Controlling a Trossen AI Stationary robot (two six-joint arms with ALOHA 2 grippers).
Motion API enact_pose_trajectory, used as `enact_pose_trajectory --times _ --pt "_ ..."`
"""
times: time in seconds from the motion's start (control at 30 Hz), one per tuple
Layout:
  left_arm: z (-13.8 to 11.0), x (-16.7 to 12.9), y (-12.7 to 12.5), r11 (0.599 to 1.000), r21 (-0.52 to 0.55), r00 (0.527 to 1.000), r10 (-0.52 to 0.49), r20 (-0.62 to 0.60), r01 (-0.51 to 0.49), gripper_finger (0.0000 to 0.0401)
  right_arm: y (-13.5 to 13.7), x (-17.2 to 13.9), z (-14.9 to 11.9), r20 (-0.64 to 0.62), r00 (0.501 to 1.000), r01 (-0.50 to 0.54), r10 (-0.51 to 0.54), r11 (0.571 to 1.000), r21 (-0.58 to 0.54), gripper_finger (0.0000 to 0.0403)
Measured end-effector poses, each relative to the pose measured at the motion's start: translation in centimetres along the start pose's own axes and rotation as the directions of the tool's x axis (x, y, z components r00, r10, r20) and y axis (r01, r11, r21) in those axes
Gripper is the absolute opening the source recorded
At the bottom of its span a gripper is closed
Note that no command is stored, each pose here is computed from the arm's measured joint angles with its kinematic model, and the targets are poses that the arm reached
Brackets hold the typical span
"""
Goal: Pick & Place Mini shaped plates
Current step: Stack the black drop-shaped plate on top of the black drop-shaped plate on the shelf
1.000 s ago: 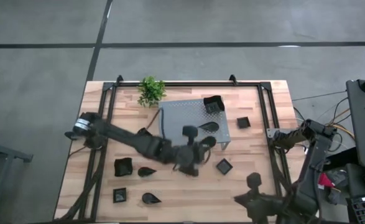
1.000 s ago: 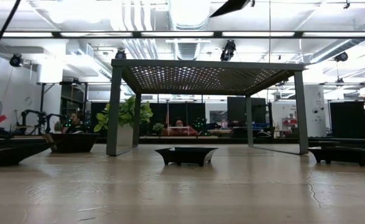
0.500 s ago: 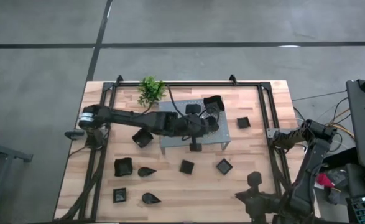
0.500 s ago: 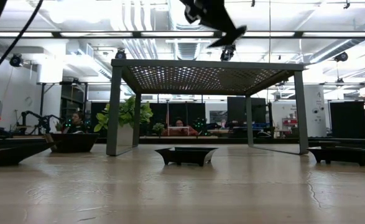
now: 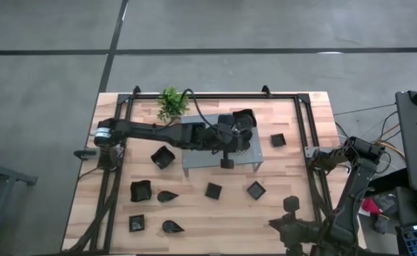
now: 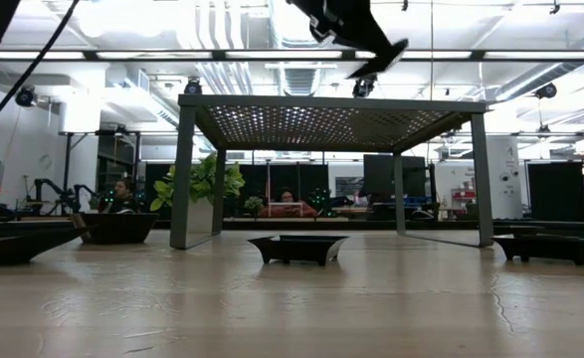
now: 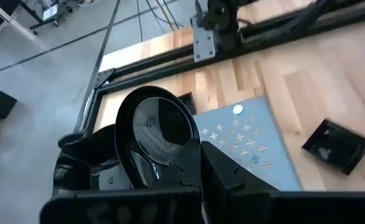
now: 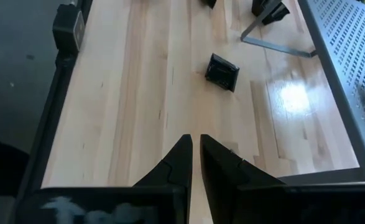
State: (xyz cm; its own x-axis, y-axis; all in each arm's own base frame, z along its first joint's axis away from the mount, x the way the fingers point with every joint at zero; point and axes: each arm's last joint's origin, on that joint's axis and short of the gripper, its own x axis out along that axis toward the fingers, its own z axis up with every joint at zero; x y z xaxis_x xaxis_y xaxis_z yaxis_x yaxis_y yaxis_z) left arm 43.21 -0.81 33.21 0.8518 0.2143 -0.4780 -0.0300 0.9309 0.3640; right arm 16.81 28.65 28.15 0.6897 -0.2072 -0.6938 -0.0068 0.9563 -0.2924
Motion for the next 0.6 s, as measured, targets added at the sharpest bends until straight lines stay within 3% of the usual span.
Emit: enact_pose_trajectory --times 0.4,0.6 --pt "2.1 1.6 1.1 1.0 -0.005 0.991 0.004 -0.132 -0.005 0.0 0.0 0.7 -0.9 -0.013 1.0 0.023 -0.024 1.0 -0.005 0.0028" --pt "1.3 2.4 1.2 1.0 -0.014 0.974 -0.014 -0.225 0.011 0.0 0.2 0.7 -1.4 -0.019 1.0 0.02 -0.02 1.0 -0.005 0.0028"
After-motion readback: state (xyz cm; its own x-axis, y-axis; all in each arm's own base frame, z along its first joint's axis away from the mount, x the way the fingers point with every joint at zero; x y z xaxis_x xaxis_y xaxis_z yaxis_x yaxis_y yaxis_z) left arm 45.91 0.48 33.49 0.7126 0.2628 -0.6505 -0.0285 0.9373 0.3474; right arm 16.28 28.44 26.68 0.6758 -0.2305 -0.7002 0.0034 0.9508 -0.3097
